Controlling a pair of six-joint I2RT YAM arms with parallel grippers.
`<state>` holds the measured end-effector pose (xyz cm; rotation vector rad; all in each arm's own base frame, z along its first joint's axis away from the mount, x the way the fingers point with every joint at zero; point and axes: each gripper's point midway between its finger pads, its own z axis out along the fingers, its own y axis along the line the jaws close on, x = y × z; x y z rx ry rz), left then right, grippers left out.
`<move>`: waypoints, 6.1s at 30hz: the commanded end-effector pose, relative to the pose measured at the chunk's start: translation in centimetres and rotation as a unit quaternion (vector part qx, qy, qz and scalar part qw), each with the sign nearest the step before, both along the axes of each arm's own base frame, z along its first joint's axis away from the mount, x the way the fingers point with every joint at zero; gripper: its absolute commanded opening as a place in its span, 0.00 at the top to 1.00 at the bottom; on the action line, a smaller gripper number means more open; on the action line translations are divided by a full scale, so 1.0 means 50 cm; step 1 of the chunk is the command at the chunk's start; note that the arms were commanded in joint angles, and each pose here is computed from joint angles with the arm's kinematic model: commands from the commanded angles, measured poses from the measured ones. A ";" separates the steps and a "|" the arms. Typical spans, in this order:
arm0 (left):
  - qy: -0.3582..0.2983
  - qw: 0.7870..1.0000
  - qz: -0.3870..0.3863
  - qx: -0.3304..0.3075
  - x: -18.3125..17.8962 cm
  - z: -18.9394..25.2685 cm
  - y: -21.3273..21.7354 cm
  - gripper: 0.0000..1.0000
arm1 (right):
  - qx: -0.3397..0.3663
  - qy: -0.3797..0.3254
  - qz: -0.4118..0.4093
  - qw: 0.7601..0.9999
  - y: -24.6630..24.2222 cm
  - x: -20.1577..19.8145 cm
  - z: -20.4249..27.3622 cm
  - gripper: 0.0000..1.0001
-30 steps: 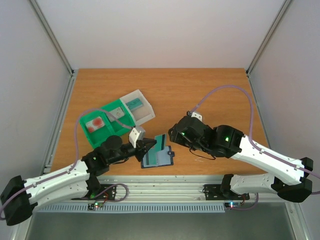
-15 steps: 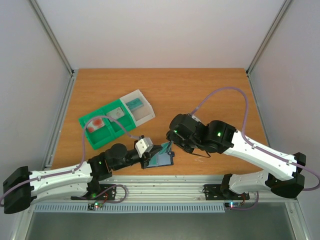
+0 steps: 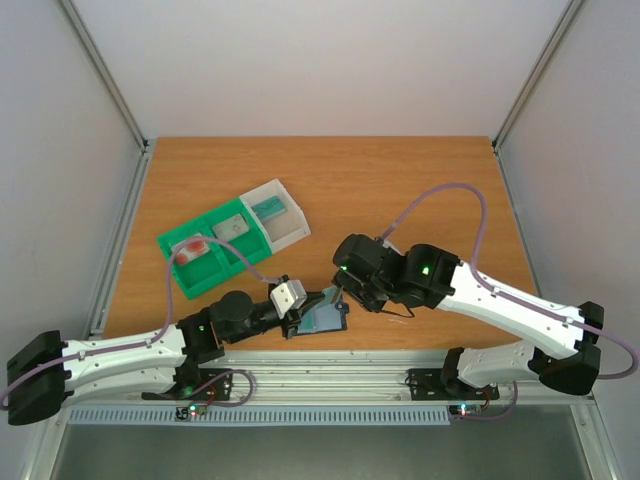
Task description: Take the credit cards out of the card holder
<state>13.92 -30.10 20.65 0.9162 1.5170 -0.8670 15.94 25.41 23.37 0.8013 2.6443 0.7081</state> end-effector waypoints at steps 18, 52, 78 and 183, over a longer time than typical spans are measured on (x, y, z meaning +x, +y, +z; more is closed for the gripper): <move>-0.011 1.000 0.006 -0.027 -0.001 0.029 0.007 0.89 | -0.046 0.008 0.015 0.999 0.017 0.011 -0.076 0.99; 0.405 0.857 -0.184 -0.260 -0.019 0.189 -0.018 0.33 | 0.159 -0.451 0.244 0.844 -0.107 -0.071 0.159 0.99; 0.434 0.829 -0.213 -0.280 -0.015 0.173 -0.037 0.99 | 0.206 -0.426 0.196 0.859 -0.108 -0.061 0.143 0.99; 0.374 0.662 0.645 -0.071 0.663 -0.190 0.342 0.99 | -0.108 -0.267 0.281 0.916 -0.123 -0.018 -0.043 0.01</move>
